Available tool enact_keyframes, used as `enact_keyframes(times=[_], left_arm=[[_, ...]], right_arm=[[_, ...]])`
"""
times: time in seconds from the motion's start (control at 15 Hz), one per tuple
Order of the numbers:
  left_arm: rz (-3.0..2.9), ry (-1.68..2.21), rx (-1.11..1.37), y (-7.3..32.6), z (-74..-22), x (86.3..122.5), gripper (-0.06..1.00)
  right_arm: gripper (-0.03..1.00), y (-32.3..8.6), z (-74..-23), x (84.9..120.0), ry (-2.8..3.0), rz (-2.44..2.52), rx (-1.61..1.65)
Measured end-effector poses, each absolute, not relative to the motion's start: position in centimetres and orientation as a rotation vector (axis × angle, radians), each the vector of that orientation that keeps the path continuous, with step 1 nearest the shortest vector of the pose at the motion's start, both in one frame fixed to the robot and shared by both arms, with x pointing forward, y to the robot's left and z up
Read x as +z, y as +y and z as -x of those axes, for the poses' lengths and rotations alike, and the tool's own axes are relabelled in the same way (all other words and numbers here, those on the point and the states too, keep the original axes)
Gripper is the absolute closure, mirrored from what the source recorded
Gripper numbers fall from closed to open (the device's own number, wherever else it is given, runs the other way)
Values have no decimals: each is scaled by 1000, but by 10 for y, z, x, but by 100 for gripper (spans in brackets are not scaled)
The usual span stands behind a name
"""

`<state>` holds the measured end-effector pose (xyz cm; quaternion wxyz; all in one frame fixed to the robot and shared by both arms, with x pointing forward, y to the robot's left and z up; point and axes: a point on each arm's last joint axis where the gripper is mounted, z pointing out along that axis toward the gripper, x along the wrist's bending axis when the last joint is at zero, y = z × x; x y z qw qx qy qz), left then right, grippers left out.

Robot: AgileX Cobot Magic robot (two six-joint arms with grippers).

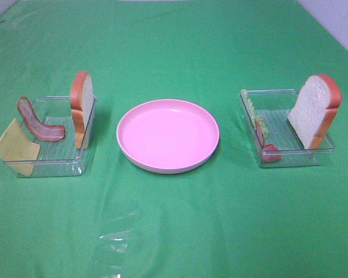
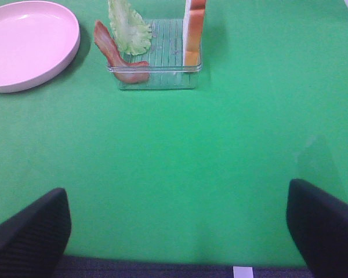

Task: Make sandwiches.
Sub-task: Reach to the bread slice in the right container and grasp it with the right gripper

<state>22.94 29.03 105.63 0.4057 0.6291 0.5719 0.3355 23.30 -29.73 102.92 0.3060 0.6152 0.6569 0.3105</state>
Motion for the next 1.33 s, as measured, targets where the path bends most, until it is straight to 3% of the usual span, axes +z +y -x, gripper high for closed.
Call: enact_keyframes(times=[0.93,1.13,1.33], left_arm=[[-1586,1442,847,290,-229,1056,2],[-1586,1442,847,290,-229,1056,2],[-1586,1442,847,290,-229,1056,2]], right_arm=[[0,-297,-235,1031,1733,-1636,822],[0,-298,-253,1045,1704,-1613,841],[0,-297,-311,1056,1698,-1613,843]])
